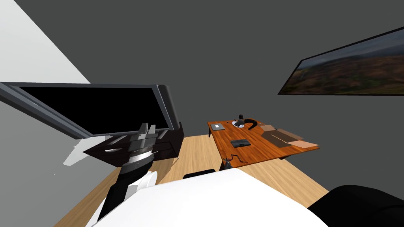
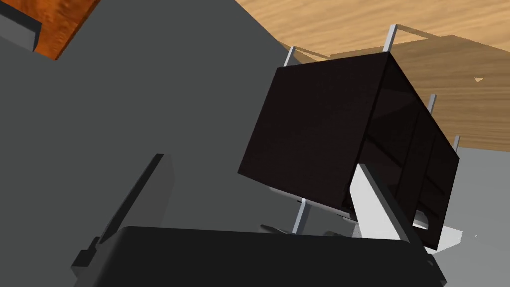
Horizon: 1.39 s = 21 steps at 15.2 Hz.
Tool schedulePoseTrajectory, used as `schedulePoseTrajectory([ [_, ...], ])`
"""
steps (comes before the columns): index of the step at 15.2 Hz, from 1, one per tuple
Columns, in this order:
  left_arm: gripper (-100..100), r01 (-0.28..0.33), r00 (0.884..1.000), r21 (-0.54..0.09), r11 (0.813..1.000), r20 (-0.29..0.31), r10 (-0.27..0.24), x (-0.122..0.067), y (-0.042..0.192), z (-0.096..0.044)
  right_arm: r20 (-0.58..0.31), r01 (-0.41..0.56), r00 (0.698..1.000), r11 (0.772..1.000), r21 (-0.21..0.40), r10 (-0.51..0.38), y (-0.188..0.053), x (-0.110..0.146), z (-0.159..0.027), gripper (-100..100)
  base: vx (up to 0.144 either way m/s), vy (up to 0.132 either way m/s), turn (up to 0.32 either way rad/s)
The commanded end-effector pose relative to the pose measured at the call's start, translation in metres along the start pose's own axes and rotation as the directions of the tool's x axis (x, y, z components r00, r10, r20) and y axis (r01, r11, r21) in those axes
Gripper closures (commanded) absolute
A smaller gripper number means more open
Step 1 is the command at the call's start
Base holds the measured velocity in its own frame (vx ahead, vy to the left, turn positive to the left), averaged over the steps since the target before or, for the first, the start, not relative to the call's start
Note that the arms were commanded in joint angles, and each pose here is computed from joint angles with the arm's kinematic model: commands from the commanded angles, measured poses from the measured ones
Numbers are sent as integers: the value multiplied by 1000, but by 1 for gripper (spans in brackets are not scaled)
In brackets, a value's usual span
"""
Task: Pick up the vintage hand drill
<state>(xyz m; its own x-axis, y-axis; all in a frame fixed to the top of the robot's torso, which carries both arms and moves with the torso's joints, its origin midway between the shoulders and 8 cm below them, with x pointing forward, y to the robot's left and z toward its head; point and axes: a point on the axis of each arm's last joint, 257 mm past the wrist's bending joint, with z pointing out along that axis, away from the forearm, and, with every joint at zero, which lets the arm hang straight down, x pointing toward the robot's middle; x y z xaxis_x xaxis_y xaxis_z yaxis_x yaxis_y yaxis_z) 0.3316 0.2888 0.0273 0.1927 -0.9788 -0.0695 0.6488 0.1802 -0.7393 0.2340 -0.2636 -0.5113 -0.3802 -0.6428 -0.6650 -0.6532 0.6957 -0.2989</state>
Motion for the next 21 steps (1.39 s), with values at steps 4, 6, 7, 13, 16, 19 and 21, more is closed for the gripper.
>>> schedulePoseTrajectory([
  [4,0,0,1000,0,1000,0,0,0,0,0,-124,165,977,984,-74,-173,23,62,-14,-100,89,25,58],
  [6,0,0,1000,0,1000,0,0,0,0,0,-130,185,972,980,-80,-194,23,65,-15,-100,88,17,46],
  [7,0,0,1000,0,1000,0,0,0,0,0,-169,246,950,962,-120,-264,31,88,-23,-100,103,6,66],
  [13,0,0,1000,0,1000,0,0,0,0,0,-243,368,876,903,-222,-416,46,142,-45,-100,105,3,51],
  [16,0,0,1000,0,1000,0,0,0,0,0,-263,423,830,863,-276,-491,51,165,-57,-100,95,-8,49],
  [19,0,0,1000,0,1000,0,0,0,0,0,-260,441,819,851,-284,-511,51,166,-58,-100,82,-19,27],
  [21,0,0,1000,0,1000,0,0,0,0,0,-271,487,770,806,-337,-578,55,187,-70,-100,93,-6,53],
])
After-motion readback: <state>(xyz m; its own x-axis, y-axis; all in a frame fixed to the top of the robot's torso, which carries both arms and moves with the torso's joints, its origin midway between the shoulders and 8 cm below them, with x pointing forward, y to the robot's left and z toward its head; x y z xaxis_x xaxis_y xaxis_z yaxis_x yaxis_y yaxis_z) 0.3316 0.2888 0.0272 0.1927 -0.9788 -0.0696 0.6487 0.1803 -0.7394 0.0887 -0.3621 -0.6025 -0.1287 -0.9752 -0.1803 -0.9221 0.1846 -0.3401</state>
